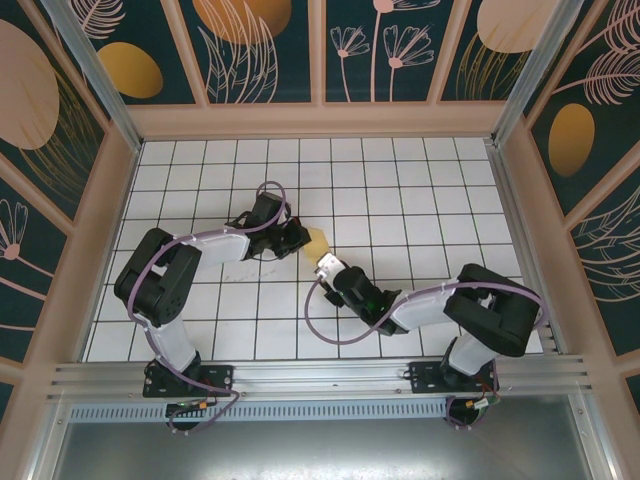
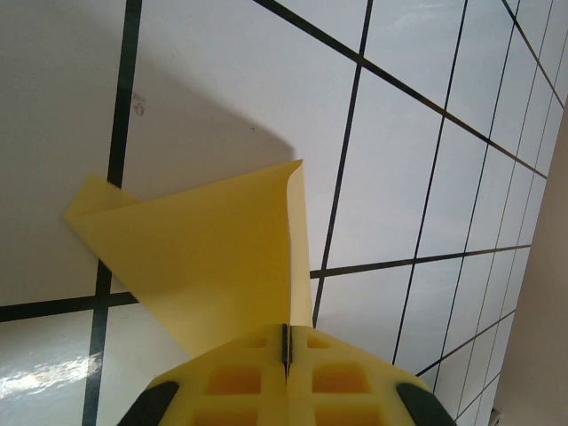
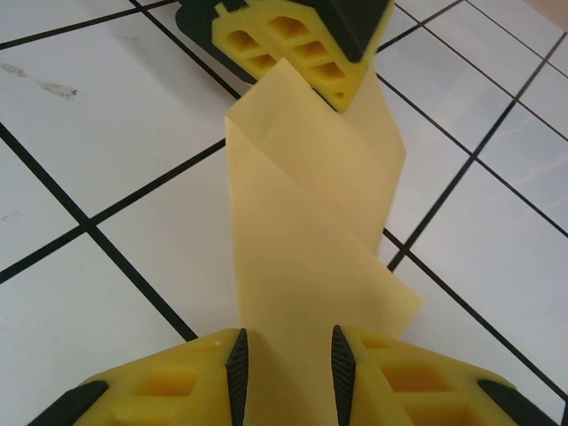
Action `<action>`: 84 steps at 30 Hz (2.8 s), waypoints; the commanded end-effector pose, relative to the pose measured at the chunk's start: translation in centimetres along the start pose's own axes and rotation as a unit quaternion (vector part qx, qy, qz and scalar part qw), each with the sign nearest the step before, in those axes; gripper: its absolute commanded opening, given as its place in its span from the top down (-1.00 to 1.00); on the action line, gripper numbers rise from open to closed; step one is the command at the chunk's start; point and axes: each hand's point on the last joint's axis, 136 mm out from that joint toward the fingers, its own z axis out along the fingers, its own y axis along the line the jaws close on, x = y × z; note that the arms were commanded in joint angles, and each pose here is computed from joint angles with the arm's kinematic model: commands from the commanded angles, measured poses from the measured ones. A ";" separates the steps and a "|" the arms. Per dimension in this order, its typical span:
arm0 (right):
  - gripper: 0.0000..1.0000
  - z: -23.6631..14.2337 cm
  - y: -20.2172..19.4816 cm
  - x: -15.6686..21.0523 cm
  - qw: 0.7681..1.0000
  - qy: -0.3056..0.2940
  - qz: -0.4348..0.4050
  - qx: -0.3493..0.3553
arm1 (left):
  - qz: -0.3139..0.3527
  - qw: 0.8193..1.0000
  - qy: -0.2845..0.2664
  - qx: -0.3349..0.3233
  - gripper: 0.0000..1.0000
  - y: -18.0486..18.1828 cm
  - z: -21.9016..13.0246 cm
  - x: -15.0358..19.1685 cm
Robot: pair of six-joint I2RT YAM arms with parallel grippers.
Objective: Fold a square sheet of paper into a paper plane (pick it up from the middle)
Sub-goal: Fold the wing for the fifth time at the center of the table.
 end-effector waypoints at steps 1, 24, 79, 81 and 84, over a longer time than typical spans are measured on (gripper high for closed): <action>0.34 0.6 1.2 -1.6 0.999 -0.020 -0.019 -0.016 | 0.003 1.000 0.005 -0.005 1.00 0.1 0.3 -0.2; 0.59 2.5 1.6 -0.8 0.999 0.004 -0.042 0.007 | 0.005 1.000 0.010 -0.007 1.00 0.2 0.3 0.0; 1.00 1.7 0.0 -2.1 0.927 0.011 0.329 -0.180 | 0.023 0.986 -0.164 -0.029 -0.01 0.0 -8.0 -3.1; 1.00 1.6 -0.1 -2.3 0.916 0.011 0.349 -0.197 | 0.028 0.987 -0.158 -0.011 -0.04 -0.5 -8.0 -2.8; 1.00 1.5 -0.3 -2.3 0.916 0.005 0.350 -0.196 | 0.024 0.989 -0.147 0.010 -0.26 -1.0 -7.6 -2.4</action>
